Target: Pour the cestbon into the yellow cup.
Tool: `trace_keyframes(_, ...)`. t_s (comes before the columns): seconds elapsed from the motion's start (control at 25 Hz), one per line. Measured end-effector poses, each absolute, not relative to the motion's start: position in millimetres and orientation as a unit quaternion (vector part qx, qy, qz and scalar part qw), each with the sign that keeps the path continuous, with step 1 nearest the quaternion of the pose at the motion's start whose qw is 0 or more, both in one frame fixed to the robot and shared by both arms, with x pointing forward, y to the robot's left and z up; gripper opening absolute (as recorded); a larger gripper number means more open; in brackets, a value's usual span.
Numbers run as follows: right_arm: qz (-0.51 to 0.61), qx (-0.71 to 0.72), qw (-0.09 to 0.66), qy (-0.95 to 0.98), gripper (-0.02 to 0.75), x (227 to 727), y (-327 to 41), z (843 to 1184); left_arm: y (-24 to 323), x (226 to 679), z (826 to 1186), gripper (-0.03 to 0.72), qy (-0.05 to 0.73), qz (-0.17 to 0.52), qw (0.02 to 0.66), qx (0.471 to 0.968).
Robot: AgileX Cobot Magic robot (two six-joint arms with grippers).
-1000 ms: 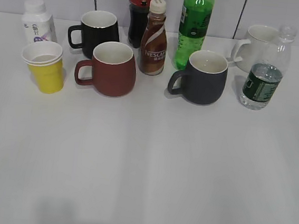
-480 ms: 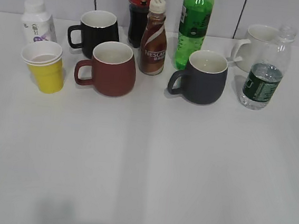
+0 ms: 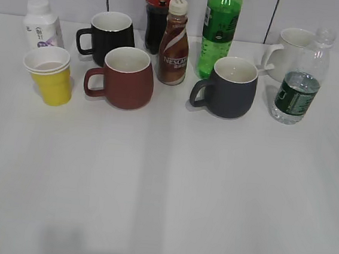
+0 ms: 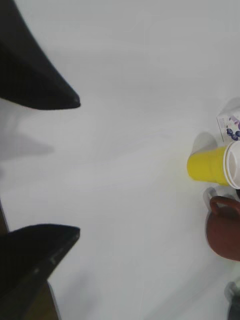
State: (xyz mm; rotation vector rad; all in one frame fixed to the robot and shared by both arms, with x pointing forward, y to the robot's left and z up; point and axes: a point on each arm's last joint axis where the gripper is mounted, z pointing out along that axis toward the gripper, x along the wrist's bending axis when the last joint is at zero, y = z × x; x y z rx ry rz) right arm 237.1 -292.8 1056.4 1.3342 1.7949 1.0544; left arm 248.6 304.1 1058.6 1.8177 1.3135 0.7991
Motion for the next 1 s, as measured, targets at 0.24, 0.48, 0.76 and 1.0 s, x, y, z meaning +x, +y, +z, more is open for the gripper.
trace_keyframes(0.24, 0.387, 0.542, 0.347, 0.660, 0.555, 238, -293, 1056, 304, 249, 1059, 0.541, 0.515, 0.313, 0.370, 0.707)
trace_keyframes(0.48, 0.384, 0.548, 0.351, 0.655, 0.555, 238, -293, 1056, 307, 242, 1059, 0.541, 0.570, 0.354, 0.353, 0.653)
trace_keyframes(0.76, 0.392, 0.543, 0.360, 0.650, 0.555, 234, -293, 1056, 307, 230, 1059, 0.541, 0.586, 0.393, 0.360, 0.611)
trace_keyframes(1.0, 0.397, 0.541, 0.361, 0.648, 0.555, 232, -293, 1056, 307, 230, 1059, 0.541, 0.586, 0.394, 0.361, 0.610)
